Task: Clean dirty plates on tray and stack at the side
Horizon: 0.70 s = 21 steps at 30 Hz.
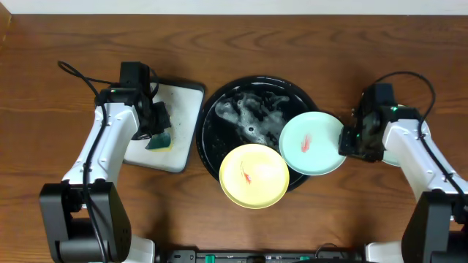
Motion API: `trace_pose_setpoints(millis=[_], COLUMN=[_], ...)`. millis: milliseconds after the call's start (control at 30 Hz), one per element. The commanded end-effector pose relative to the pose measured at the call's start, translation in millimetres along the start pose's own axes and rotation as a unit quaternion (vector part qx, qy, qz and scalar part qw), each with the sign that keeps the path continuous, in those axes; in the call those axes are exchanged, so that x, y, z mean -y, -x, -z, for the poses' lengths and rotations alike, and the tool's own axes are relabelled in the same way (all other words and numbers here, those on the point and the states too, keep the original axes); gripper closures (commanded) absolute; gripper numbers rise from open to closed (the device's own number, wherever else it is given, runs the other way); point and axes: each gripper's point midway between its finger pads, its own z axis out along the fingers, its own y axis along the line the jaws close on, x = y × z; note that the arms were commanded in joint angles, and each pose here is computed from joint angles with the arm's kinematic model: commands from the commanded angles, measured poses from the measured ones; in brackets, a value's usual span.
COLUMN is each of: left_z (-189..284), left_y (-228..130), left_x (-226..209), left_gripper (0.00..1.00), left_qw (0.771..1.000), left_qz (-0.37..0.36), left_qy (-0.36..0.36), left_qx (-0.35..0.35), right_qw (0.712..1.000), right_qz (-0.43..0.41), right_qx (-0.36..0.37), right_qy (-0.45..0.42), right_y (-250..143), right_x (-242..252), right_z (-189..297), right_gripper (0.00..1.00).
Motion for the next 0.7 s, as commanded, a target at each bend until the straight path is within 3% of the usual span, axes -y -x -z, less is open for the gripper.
trace_pose_setpoints(millis=[0,67,400,667], left_z=[0.7,0.7,0.7,1.6], left_y=[0.1,0.1,1.0,2.7], left_x=[-0.8,-0.8,-0.4,17.2], left_gripper=[0.92,0.92,0.92,0.92], left_qw=[1.000,1.000,1.000,0.999], left_qz=[-0.004,-0.004,-0.004,-0.006], left_qy=[-0.002,-0.002,-0.003,-0.050], left_qx=[-0.001,-0.001,0.001,0.001], right_qw=[1.000,0.999,0.976,0.973], right_qz=[-0.015,-0.013,-0.008,0.039], right_qx=[0.018,0.033,0.140,0.166], right_qy=[-0.016,0.000,0.164,0.154], right_y=[5.4,13.2,72.2,76.5], right_x=[3.7,-2.5,-67.1,-112.0], right_z=[-3.6,-2.4,21.6,4.2], right_gripper=[0.76,0.98,0.99,0.99])
